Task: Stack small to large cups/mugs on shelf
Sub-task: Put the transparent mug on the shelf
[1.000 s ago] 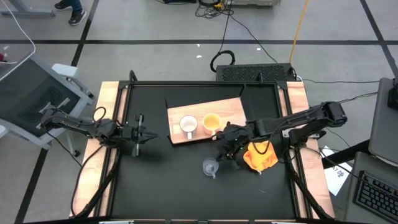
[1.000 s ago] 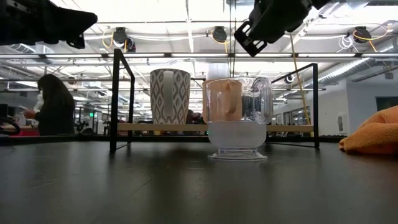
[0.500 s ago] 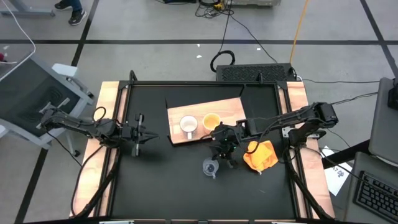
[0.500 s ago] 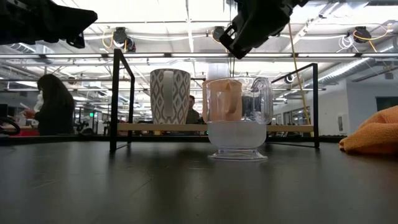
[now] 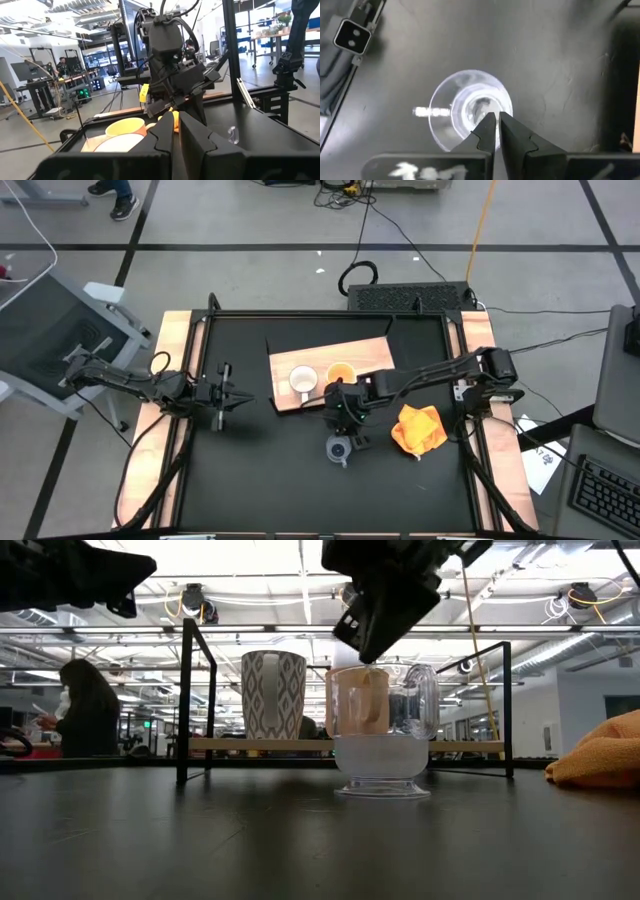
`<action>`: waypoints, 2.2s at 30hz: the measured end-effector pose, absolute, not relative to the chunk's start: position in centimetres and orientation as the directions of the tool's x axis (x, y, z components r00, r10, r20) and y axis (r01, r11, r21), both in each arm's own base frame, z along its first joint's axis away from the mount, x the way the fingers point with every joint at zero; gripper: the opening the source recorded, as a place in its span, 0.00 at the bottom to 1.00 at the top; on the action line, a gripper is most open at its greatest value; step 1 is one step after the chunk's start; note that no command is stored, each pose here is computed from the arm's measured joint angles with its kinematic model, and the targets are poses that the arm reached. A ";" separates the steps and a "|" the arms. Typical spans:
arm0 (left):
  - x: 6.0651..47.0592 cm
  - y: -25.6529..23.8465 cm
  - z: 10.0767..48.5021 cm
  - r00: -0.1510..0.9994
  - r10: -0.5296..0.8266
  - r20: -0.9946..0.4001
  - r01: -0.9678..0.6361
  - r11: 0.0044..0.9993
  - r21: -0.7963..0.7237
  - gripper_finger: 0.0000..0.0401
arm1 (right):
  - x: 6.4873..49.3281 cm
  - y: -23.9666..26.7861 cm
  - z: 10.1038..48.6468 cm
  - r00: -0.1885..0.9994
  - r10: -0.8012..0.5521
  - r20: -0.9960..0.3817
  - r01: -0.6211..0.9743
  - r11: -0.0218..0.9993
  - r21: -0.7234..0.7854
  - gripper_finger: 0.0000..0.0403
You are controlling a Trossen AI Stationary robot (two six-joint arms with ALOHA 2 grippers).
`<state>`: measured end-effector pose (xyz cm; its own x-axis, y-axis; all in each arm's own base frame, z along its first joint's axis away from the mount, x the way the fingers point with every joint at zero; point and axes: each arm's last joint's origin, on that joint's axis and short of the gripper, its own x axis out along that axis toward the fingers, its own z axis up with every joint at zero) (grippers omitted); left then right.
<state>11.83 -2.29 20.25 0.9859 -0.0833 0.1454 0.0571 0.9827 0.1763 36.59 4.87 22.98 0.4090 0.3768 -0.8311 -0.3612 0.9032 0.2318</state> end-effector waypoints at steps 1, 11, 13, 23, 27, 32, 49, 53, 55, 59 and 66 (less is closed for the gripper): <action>11.8 -2.3 20.2 0.986 -0.084 0.143 0.058 0.983 0.177 0.08 | 36.7 4.9 23.0 0.413 0.378 -0.829 -0.365 0.902 0.230 0.04; 11.8 -2.3 20.2 0.987 -0.076 0.141 0.049 0.982 0.182 0.08 | 36.7 5.0 23.1 0.421 0.379 -0.824 -0.409 0.890 0.200 0.04; 11.8 -2.3 20.2 0.987 -0.076 0.140 0.050 0.982 0.182 0.08 | 36.7 4.8 23.2 0.422 0.378 -0.824 -0.410 0.890 0.198 0.04; 11.8 -2.3 20.2 0.987 -0.076 0.140 0.048 0.981 0.188 0.08 | 36.7 4.6 23.1 0.423 0.374 -0.825 -0.416 0.889 0.190 0.22; 11.8 -2.3 20.2 0.987 -0.075 0.140 0.048 0.981 0.190 0.08 | 36.7 4.6 23.1 0.421 0.374 -0.826 -0.400 0.894 0.201 0.31; 11.8 -2.3 20.2 0.987 -0.075 0.140 0.048 0.981 0.190 0.08 | 36.7 4.6 22.5 0.432 0.376 -0.820 -0.397 0.895 0.201 0.36; 11.8 -2.3 20.2 0.987 -0.075 0.139 0.048 0.981 0.188 0.08 | 36.3 4.6 20.1 0.469 0.380 -0.797 -0.391 0.899 0.199 0.37; 11.8 -2.3 20.2 0.987 -0.075 0.139 0.048 0.981 0.188 0.08 | 36.0 4.6 19.3 0.459 0.379 -0.803 -0.388 0.899 0.203 0.37; 11.8 -2.3 20.2 0.987 -0.075 0.139 0.048 0.981 0.188 0.08 | 35.9 4.6 19.0 0.462 0.379 -0.802 -0.387 0.900 0.202 0.37; 11.8 -2.3 20.2 0.987 -0.075 0.139 0.048 0.981 0.188 0.08 | 35.9 4.6 18.9 0.467 0.380 -0.799 -0.384 0.900 0.204 0.37; 11.8 -2.3 20.2 0.987 -0.075 0.139 0.049 0.982 0.183 0.08 | 35.9 4.6 18.9 0.467 0.380 -0.798 -0.387 0.900 0.203 0.32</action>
<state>11.84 -2.27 20.17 0.9874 -0.0748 0.1393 0.0486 0.9820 0.1828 35.90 4.61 18.93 0.4667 0.3805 -0.7984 -0.3866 0.8997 0.2028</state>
